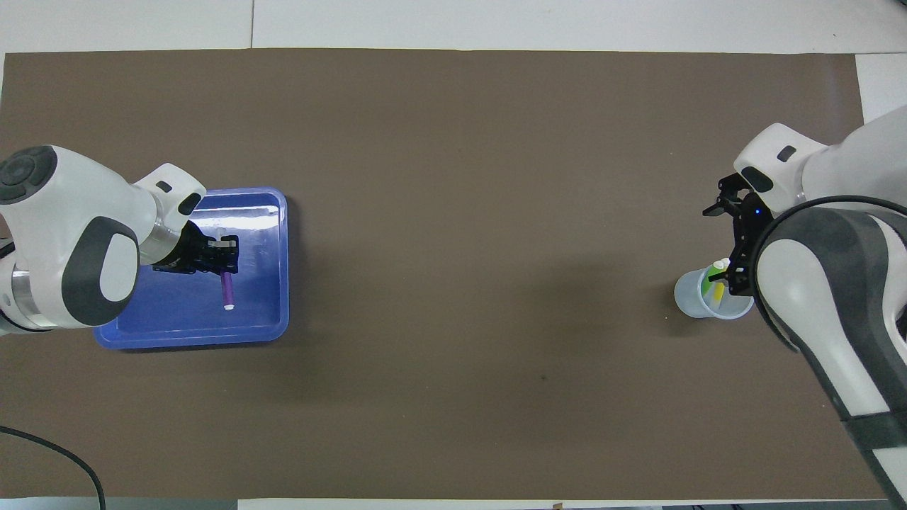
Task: Right arm passes pens to left for tray arrangement
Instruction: 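Lower the purple pen into the blue tray with the left gripper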
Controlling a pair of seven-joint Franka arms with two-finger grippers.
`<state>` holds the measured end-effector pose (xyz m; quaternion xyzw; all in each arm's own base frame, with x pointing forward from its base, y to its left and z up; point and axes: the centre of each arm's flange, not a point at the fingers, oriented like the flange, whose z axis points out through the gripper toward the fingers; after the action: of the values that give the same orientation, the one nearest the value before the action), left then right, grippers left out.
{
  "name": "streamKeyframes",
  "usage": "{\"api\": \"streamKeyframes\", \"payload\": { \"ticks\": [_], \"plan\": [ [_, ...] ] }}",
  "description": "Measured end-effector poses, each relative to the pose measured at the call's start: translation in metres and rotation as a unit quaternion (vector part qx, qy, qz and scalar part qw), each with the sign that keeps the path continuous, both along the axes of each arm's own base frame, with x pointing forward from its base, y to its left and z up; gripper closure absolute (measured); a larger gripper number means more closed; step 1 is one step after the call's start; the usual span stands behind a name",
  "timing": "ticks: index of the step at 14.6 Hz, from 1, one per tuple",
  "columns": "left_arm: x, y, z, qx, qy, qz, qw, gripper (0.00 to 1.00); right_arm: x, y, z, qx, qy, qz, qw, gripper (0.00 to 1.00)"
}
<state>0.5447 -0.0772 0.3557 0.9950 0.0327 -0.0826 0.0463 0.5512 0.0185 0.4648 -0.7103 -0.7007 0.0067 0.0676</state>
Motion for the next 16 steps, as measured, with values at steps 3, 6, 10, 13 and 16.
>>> {"api": "streamKeyframes", "payload": {
  "ticks": [3,6,10,13,16],
  "plan": [
    [0.004,-0.003,-0.025,0.018,0.002,-0.043,0.999,0.83,-0.006,-0.027,-0.030,0.007,-0.003,0.051,0.999,0.06],
    [0.005,-0.004,-0.035,0.022,0.006,-0.052,0.998,0.83,-0.013,-0.023,-0.047,0.006,-0.014,0.078,0.997,0.22],
    [0.005,-0.001,-0.037,0.022,0.004,-0.050,0.998,0.83,-0.020,-0.027,-0.060,0.005,-0.029,0.111,0.993,0.22],
    [-0.001,0.000,-0.047,0.024,0.008,-0.045,0.999,0.83,-0.023,-0.036,-0.067,0.005,-0.035,0.121,0.992,0.22],
    [-0.004,0.000,-0.052,0.025,0.009,-0.037,0.999,0.83,-0.026,-0.038,-0.074,0.006,-0.031,0.121,0.992,0.25]
  ]
}}
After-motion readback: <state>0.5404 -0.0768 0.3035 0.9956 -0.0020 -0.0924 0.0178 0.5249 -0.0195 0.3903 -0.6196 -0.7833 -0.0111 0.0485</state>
